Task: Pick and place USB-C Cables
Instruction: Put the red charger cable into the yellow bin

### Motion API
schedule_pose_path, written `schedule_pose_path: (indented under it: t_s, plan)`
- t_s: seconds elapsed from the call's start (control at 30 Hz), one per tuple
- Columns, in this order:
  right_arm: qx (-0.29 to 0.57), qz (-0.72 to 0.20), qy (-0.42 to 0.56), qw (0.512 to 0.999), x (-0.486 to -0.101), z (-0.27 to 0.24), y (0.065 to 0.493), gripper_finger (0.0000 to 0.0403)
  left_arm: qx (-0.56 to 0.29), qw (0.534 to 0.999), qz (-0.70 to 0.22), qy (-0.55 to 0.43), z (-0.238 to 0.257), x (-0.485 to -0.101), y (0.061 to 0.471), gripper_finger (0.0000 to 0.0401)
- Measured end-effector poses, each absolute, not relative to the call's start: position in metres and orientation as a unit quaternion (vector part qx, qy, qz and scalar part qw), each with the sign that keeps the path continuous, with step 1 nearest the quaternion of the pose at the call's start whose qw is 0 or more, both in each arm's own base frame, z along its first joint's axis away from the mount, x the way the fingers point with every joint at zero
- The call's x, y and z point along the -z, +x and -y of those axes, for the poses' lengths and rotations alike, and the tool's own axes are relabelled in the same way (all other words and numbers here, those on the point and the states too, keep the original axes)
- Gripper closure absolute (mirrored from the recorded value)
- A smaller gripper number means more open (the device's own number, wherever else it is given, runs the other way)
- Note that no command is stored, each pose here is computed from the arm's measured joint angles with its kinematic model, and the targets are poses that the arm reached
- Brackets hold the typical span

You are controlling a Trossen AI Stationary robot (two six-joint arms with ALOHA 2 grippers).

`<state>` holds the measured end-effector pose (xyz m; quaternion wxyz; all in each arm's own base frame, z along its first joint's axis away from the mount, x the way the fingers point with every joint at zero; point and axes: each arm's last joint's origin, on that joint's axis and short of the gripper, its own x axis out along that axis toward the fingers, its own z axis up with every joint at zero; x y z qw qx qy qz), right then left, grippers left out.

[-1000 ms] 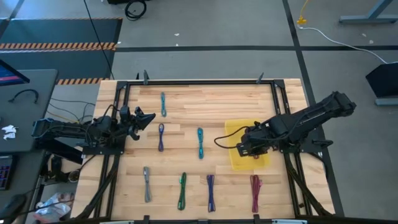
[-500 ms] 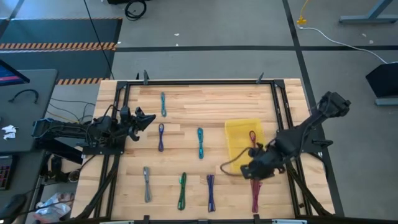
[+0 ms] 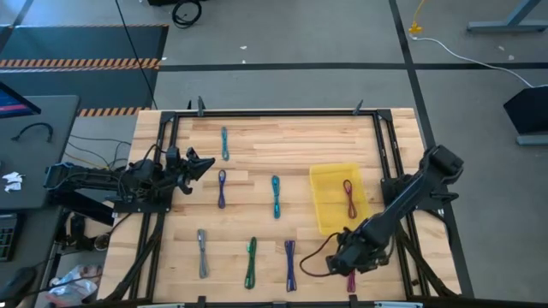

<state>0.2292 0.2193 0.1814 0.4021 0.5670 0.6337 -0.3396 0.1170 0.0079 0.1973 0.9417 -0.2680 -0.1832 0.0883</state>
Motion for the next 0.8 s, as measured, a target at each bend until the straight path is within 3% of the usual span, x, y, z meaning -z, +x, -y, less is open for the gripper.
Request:
schedule_pose_path:
  t_s: [0.27, 0.53, 0.67, 0.8]
  plan:
    - [0.347, -0.654, 0.546, 0.393, -0.141, -0.235, 0.237, 0.0176, -0.088, 0.942, 0.183, -0.268, -0.008, -0.197, 0.117, 0.0381]
    - [0.367, -0.654, 0.534, 0.390, -0.127, -0.242, 0.233, 0.0189, -0.088, 0.941, 0.184, -0.269, -0.008, -0.197, 0.117, 0.0381]
    - [0.370, -0.650, 0.542, 0.383, -0.122, -0.246, 0.234, 0.0243, -0.086, 0.940, 0.192, -0.270, -0.008, -0.199, 0.116, 0.0381]
    - [0.357, -0.647, 0.551, 0.387, -0.122, -0.248, 0.237, 0.0341, -0.084, 0.939, 0.197, -0.269, -0.008, -0.200, 0.116, 0.0381]
